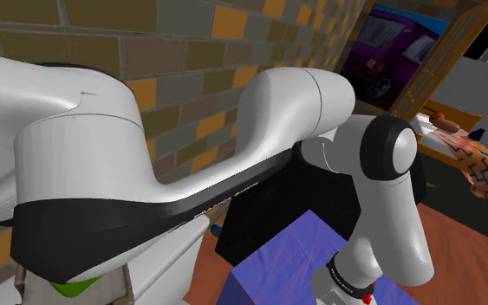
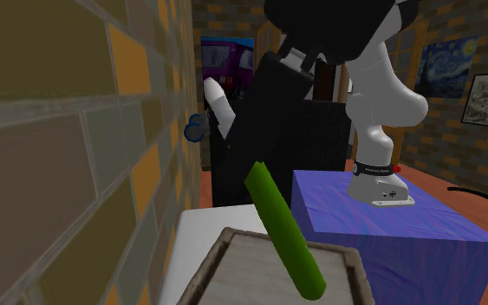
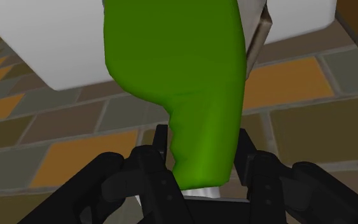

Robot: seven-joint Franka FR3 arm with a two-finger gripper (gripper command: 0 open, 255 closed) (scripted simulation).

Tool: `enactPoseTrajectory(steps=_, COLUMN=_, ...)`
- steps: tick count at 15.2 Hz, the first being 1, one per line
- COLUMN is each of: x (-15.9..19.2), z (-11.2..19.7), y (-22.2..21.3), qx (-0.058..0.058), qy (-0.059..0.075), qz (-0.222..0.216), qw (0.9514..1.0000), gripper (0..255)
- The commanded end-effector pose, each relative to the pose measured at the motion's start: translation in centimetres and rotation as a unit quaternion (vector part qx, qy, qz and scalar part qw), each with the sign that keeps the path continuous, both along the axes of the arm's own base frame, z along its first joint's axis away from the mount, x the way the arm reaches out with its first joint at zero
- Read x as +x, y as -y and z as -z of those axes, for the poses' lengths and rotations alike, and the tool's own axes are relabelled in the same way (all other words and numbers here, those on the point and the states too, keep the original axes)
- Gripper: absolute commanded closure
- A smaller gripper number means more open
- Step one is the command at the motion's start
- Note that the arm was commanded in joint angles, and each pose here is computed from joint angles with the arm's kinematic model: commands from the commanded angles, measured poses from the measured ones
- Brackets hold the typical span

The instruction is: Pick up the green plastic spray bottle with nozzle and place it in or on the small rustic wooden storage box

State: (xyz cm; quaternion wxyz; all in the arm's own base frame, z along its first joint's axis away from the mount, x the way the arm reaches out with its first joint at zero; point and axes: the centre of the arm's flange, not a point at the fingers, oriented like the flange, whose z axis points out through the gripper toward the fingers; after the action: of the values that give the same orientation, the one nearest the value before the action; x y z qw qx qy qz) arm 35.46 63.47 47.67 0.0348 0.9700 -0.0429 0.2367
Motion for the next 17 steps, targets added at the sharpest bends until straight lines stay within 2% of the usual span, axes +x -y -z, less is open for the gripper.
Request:
enactPoseTrajectory(steps=1, x=-0.6, z=1.9, y=0.0, qx=-0.004, qy=-0.015, qz=-0.002, qw=0.9999, gripper=255)
enactPoseTrajectory(steps=4, x=-0.6, z=3.8, y=0.0, qx=-0.004, qy=-0.015, qz=-0.002, qw=0.9999, gripper=255)
enactPoseTrajectory(steps=12, x=-0.6, z=3.8, y=0.0, qx=-0.004, qy=-0.015, qz=-0.002, qw=0.9999, gripper=255)
enactPoseTrajectory(steps=13, x=0.7, z=3.5, y=0.3, qx=-0.003, qy=-0.015, qz=-0.002, qw=0.9999, gripper=0)
enactPoseTrajectory(steps=17, x=1.1, z=4.1, y=0.3, qx=-0.003, qy=-0.015, qz=-0.002, qw=0.9999, gripper=0)
